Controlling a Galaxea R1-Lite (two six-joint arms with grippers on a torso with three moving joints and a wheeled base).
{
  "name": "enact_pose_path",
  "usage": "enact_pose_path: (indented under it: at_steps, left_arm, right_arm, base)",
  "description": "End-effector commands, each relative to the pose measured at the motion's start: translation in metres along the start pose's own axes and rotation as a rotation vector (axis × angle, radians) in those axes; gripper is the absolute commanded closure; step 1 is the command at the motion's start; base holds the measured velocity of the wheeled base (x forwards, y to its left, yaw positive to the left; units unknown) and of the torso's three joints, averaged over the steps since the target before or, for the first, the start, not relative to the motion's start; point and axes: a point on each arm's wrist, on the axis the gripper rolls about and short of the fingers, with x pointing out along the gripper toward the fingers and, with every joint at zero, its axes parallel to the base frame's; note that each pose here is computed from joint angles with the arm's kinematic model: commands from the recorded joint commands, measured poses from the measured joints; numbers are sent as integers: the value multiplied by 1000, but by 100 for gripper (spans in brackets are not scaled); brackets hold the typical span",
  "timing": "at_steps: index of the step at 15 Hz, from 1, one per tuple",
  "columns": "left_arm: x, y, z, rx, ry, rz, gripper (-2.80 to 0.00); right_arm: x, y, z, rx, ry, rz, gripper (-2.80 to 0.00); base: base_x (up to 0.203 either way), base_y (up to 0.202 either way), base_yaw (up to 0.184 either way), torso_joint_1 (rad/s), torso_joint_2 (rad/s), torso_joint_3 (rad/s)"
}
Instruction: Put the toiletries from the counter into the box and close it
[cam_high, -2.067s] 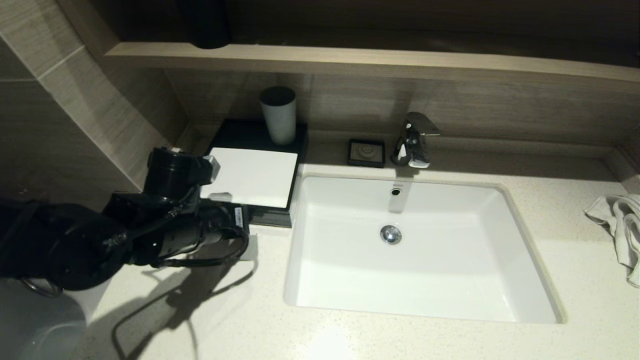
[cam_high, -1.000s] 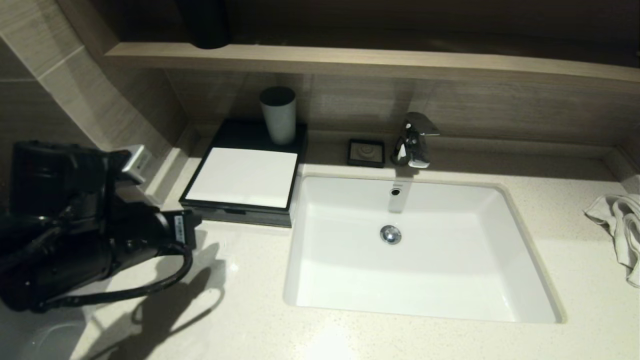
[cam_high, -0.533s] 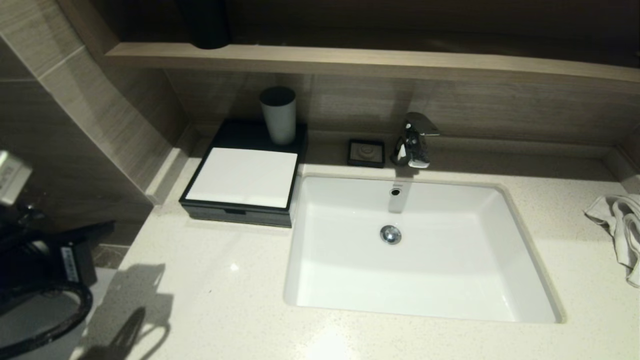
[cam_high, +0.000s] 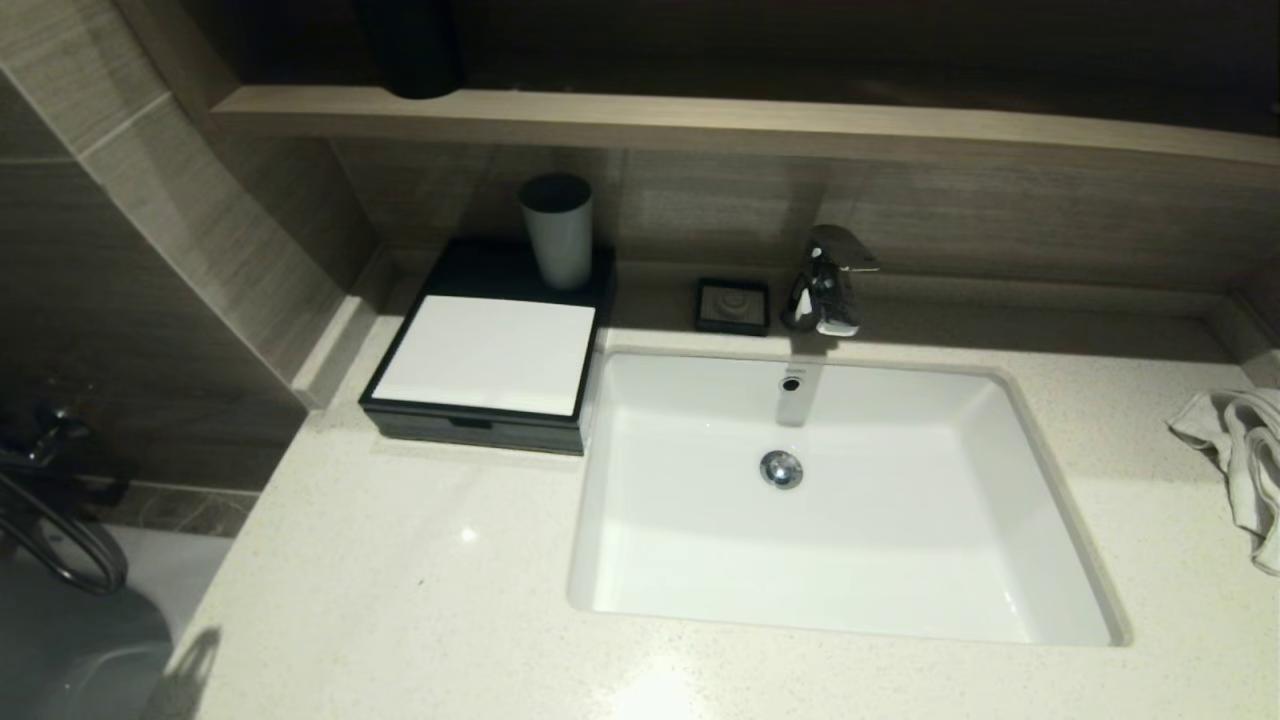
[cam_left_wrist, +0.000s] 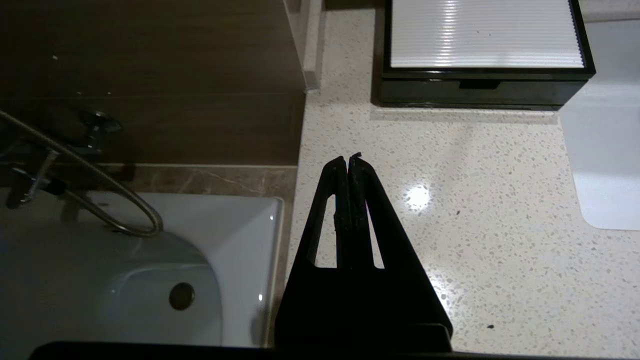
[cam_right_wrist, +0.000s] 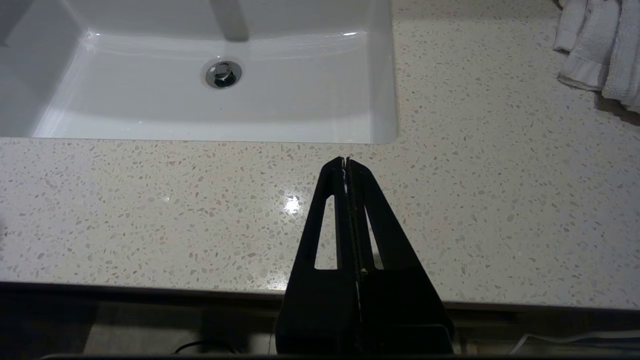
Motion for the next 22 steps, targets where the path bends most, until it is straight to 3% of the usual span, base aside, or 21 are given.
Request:
enact_pose_path:
  at_steps: [1,3,7,9,17,22]
  left_arm:
    - [-31,6,-10,16,-107,63,0]
    - [-41,5,-22,28,-124,124,0]
    - [-47,1,-41,26,-131,166,0]
    - [-50,-2,-46,29,-145,117,0]
    - [-48,-11,-101,35,-113,66,0]
    - [-46,-13,-115,30,-147,48,0]
  right_arm:
    - [0,0,0,0,2,0,0]
    - [0,0,0,0,2,0,0]
    - [0,0,0,0,3,0,0]
    - [0,0,0,0,2,0,0]
    - [0,0,0,0,3,0,0]
    - [0,0,0,0,2,0,0]
  base:
    - [0,0,0,0,0,0]
    - [0,0,0,0,0,0]
    - [0,0,0,0,0,0]
    - [0,0,0,0,0,0]
    - [0,0,0,0,0,0]
    - [0,0,0,0,0,0]
